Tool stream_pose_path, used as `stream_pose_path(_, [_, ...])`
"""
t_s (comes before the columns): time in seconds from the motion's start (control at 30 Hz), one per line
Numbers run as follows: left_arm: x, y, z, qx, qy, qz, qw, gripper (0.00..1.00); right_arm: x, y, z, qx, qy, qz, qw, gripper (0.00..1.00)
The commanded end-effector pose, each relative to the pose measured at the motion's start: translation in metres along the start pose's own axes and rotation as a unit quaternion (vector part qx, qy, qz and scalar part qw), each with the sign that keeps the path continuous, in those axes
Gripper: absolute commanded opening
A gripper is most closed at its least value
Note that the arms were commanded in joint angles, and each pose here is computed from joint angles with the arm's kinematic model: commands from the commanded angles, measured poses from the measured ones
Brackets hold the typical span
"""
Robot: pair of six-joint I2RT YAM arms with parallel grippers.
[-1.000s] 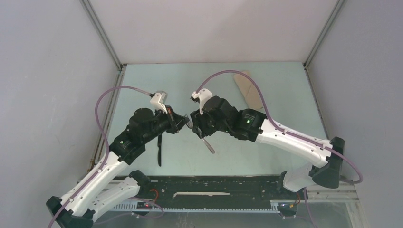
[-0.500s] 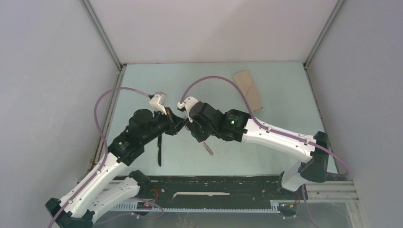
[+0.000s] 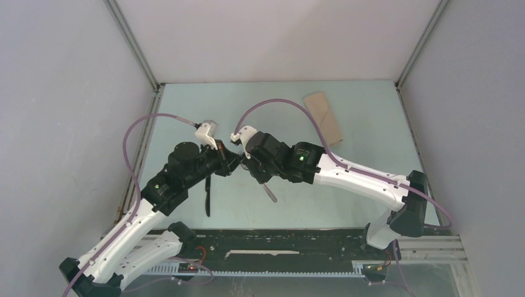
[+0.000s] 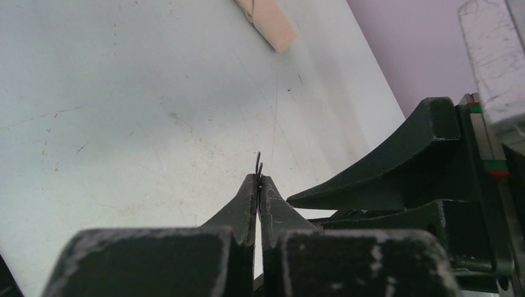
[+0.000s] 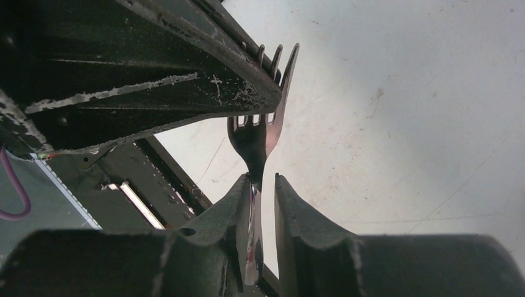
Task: Fold the napkin into a case and place the utensils inside
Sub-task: Pass from the left arm to the right, then insert the fork into the folded napkin.
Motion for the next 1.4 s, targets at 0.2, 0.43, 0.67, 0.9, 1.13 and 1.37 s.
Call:
stream_pose_path(0.2, [-0.026,-0.012,-0.007,0.013,-0.034,0.016,0.999,0.02,-0.027,-0.006,-0.001,-0.002,-0.038,0.005,0.999,0.00])
stream_pose_path(0.43, [-0.040,0.021,-0.004,-0.085,-0.045,0.007,0.995,0.64,-0.041,-0.129,0.016,0.015,-0.086,0.065,0.994,0.00])
stream_pose_path(0.67, [-0.031,0.037,0.015,-0.099,-0.002,0.015,0.995,0.66,-0.072,-0.313,0.036,0.180,-0.077,0.015,0.981,0.00])
stream_pose_path(0.9, [-0.011,0.032,0.036,-0.055,0.033,0.017,0.998,0.66,-0.096,-0.426,0.069,0.220,-0.074,0.020,0.973,0.00])
stream_pose_path(1.13, [0.000,0.037,0.054,-0.052,0.052,0.017,0.997,0.67,-0.099,-0.478,0.103,0.234,-0.067,0.012,0.970,0.00])
stream_pose_path(1.37, [0.002,0.040,0.062,-0.054,0.058,0.013,0.997,0.67,-0.091,-0.489,0.127,0.223,-0.073,0.007,0.972,0.00])
Point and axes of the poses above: each gripper's point midway between its finger pads, its own z axis out along the fingers, its own y axis along the line the jaws close on, x = y × z, the point moved 1 cm from there along -z, back along the fingers, and after that the axes turned 7 degrees about z, right-handed, at the moved point
